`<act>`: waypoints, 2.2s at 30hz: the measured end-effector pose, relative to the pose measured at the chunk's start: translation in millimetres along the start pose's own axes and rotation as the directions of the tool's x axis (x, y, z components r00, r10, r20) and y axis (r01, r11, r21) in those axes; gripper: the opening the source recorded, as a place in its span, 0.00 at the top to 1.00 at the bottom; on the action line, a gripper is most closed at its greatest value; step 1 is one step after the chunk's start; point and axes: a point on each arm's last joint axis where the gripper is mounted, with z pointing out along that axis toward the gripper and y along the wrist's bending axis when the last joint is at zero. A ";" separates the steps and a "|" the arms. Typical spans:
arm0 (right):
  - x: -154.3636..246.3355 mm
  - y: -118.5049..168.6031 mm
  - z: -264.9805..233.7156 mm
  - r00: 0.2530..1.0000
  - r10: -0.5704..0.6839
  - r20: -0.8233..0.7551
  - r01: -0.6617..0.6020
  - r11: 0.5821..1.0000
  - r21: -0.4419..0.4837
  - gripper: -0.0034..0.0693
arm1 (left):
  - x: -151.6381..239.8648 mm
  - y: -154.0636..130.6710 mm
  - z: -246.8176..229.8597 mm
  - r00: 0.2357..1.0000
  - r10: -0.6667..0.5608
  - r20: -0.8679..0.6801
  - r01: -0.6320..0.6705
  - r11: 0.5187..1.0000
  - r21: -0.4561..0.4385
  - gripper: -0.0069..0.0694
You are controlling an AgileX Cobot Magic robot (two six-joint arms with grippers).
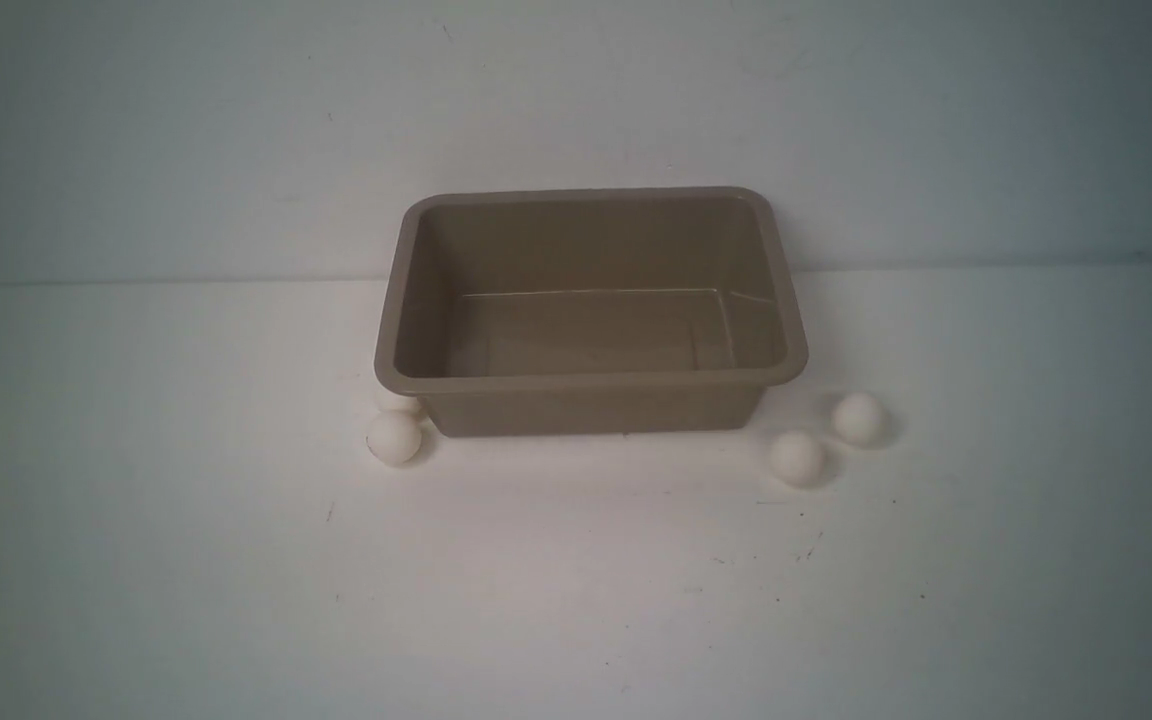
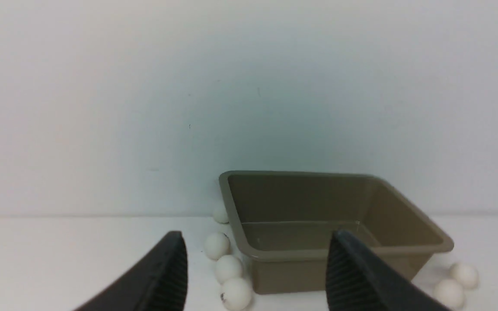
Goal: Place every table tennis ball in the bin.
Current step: Use the right arm to clamp the table tennis ball closest to it
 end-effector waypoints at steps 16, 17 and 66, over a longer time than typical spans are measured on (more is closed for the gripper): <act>-55.1 -70.1 168.3 0.852 -0.060 -0.521 -0.085 0.965 -0.249 0.36 | -25.2 20.9 57.6 0.915 0.255 -0.313 -0.276 0.961 -0.025 0.39; -53.4 -73.3 179.3 0.847 -0.077 -0.526 -0.074 0.963 -0.261 0.36 | -26.2 22.1 60.4 0.917 0.258 -0.305 -0.280 0.959 -0.032 0.39; 108.2 -75.1 442.6 0.634 -0.206 -0.745 -0.040 0.954 -0.297 0.36 | -26.0 25.6 69.6 0.915 0.259 -0.308 -0.284 0.958 -0.041 0.39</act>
